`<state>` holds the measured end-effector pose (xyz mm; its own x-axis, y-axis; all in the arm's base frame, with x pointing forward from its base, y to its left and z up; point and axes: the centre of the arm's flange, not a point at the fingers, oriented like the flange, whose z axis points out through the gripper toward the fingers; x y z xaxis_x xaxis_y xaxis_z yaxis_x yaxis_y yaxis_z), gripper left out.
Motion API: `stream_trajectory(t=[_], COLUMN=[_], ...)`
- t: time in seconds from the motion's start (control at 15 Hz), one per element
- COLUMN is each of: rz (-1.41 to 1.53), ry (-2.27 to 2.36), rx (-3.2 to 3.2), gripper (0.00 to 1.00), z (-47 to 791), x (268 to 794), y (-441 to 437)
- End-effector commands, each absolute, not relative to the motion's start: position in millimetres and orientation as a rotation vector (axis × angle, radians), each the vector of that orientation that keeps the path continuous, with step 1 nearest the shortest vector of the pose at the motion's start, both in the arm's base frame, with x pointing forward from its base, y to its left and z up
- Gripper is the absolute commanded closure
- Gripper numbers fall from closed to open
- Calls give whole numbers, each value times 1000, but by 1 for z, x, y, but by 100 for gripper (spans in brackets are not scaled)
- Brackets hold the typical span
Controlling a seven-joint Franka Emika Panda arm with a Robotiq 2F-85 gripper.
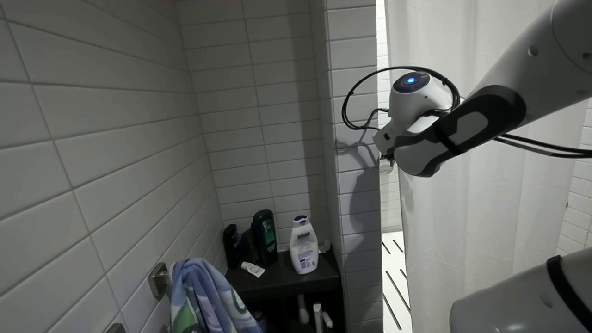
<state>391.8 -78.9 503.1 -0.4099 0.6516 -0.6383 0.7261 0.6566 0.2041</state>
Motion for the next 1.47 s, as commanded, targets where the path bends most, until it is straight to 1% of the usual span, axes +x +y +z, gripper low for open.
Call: stream_trajectory(t=[0.0, 0.07, 0.13, 0.2, 0.27, 0.33, 0.53, 0.67, 0.73, 0.87, 1.4], rz=[-144, -143, -140, -136, -134, -131, -129, -129, -127, -124, -121], ry=[2137, 2137, 2136, 2137, 2135, 2133, 2132, 2129, 2128, 2132, 2114], rx=[1082, 1083, 1082, 1083, 1084, 1085, 1087, 1089, 1089, 1097, 1234], gripper=[0, 0, 25, 27, 32, 39, 66, 79, 88, 100, 100], z=[504, 504, 505, 504, 505, 505, 506, 507, 508, 509, 514], x=[407, 407, 407, 406, 406, 405, 403, 401, 400, 398, 393], y=[-83, -83, -84, -84, -85, -86, -87, -87, -87, -89, -125])
